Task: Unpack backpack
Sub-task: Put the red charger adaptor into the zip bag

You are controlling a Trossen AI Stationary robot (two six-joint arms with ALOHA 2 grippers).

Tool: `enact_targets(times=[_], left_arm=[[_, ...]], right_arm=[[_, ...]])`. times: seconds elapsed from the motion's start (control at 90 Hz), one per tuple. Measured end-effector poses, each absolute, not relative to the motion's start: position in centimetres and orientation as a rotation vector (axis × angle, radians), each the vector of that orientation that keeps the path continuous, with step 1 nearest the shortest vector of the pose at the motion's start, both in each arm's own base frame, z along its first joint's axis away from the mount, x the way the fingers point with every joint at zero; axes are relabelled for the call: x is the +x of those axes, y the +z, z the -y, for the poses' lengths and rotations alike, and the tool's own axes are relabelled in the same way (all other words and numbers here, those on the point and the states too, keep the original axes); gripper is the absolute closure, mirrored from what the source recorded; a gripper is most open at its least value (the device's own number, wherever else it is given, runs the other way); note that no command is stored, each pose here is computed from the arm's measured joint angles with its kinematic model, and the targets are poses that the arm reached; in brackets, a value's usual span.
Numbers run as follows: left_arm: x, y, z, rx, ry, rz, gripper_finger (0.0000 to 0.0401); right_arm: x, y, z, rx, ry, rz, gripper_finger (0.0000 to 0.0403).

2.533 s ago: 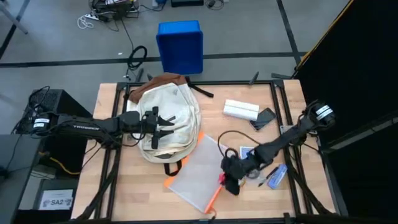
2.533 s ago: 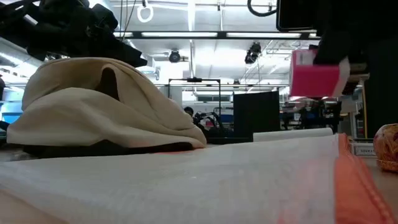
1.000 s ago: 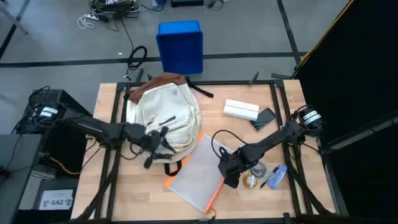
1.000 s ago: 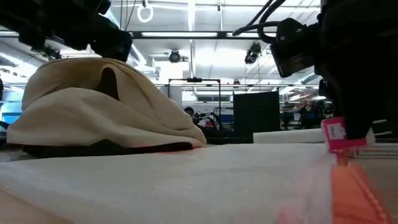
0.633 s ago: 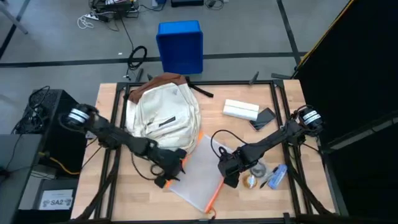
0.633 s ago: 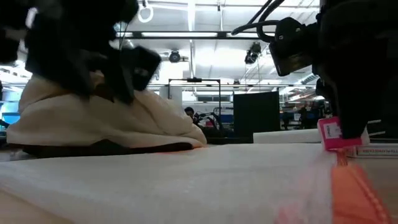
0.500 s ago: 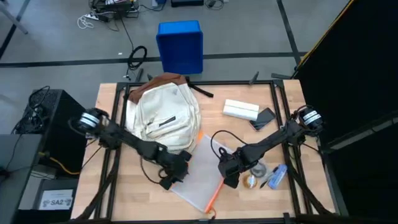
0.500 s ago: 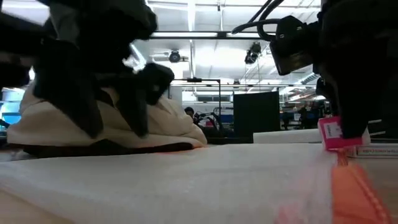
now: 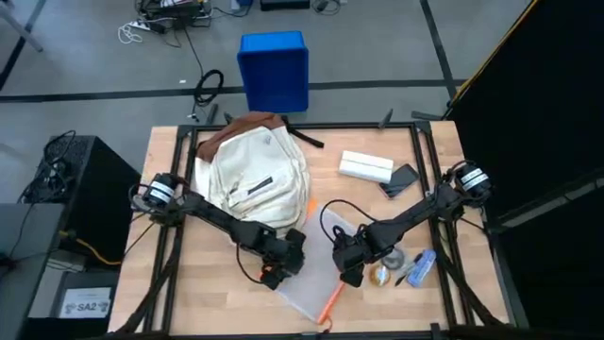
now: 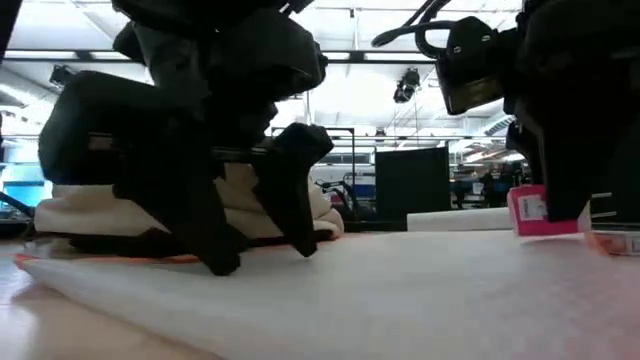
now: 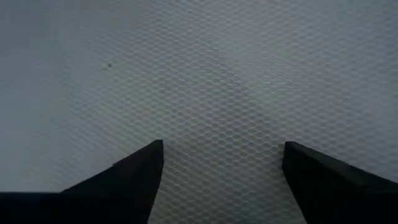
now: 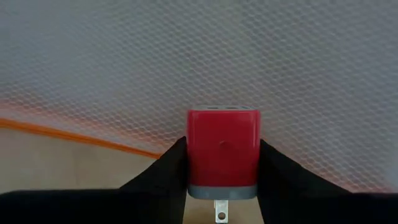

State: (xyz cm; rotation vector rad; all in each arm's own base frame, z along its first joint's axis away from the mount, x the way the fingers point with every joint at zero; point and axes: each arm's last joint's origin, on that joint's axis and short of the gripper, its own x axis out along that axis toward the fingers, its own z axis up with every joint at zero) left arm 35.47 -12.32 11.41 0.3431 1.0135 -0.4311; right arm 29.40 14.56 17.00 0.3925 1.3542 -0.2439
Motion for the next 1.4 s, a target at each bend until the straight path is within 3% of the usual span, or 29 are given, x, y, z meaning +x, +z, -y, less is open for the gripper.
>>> enact_targets(times=[0.156, 0.4, 0.444, 0.667, 1.044, 1.4], left_arm=[[35.7, 11.2, 11.4, 0.270, -0.454, -1.036, 0.0191], [36.0, 11.1, 10.2, 0.244, -0.429, -1.041, 0.0372], [36.0, 11.1, 10.1, 0.232, -0.421, -1.043, 0.0388], [35.9, 11.7, 10.0, 0.231, -0.386, -1.037, 0.0401], [32.9, 18.6, 12.2, 0.362, -0.397, -0.919, 0.0401], [31.7, 18.9, 17.3, 0.333, -0.519, -0.804, 0.0388]], right_arm=[[29.4, 17.0, -14.6, 0.377, -0.245, -1.347, 0.0289], [29.3, 17.0, -14.7, 0.373, -0.245, -1.345, 0.0289], [29.3, 17.0, -14.7, 0.373, -0.244, -1.345, 0.0289], [29.3, 17.0, -14.7, 0.365, -0.238, -1.345, 0.0289], [29.5, 17.1, -14.9, 0.334, -0.220, -1.312, 0.0289], [30.3, 18.3, -18.9, 0.345, 0.072, -1.119, 0.0289]])
